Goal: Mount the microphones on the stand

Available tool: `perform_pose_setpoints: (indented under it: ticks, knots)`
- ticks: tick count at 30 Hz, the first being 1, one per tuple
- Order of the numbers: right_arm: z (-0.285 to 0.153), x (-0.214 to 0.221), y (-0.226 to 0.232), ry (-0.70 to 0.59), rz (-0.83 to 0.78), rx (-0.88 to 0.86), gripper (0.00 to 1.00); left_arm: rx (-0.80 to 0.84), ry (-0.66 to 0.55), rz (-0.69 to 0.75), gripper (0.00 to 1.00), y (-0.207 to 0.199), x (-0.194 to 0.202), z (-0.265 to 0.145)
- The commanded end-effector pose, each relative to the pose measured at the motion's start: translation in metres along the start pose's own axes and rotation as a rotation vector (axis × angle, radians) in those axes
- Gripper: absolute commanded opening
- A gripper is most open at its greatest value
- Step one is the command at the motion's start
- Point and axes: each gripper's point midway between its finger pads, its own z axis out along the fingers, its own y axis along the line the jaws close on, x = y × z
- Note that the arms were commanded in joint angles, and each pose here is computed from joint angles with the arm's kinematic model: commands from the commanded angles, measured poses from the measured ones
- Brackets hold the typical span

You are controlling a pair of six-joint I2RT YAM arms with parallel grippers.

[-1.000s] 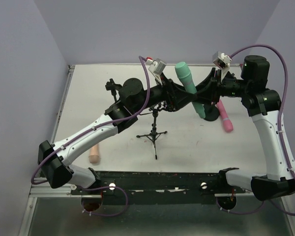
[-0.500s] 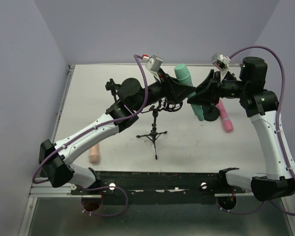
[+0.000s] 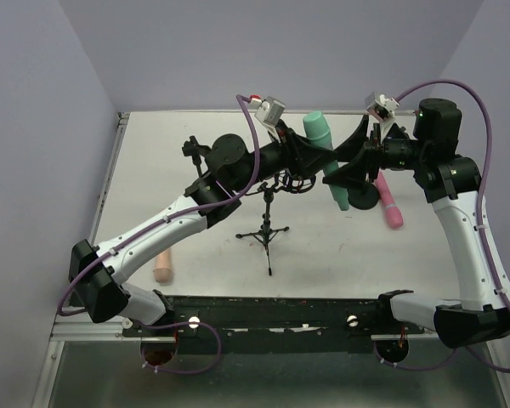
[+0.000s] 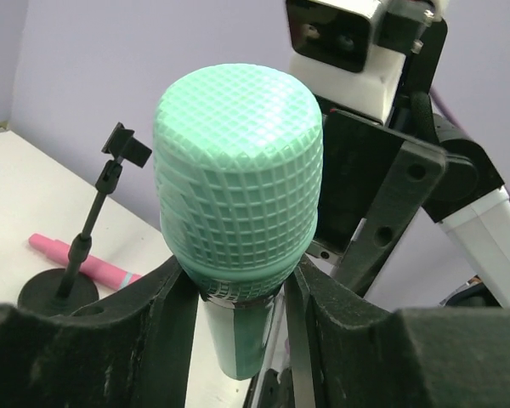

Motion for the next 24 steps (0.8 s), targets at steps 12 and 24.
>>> perform_pose_setpoints:
  ticks: [12, 24]
  knots:
    - [-0.046, 0.044, -0.050, 0.016, -0.111, 0.362, 1.00, -0.118, -0.010, 0.433, 0.00, -0.036, -0.089, -0.059]
    - [-0.044, 0.136, -0.083, 0.003, -0.071, 0.418, 1.00, -0.227, 0.096, 0.562, 0.00, -0.002, -0.093, -0.027]
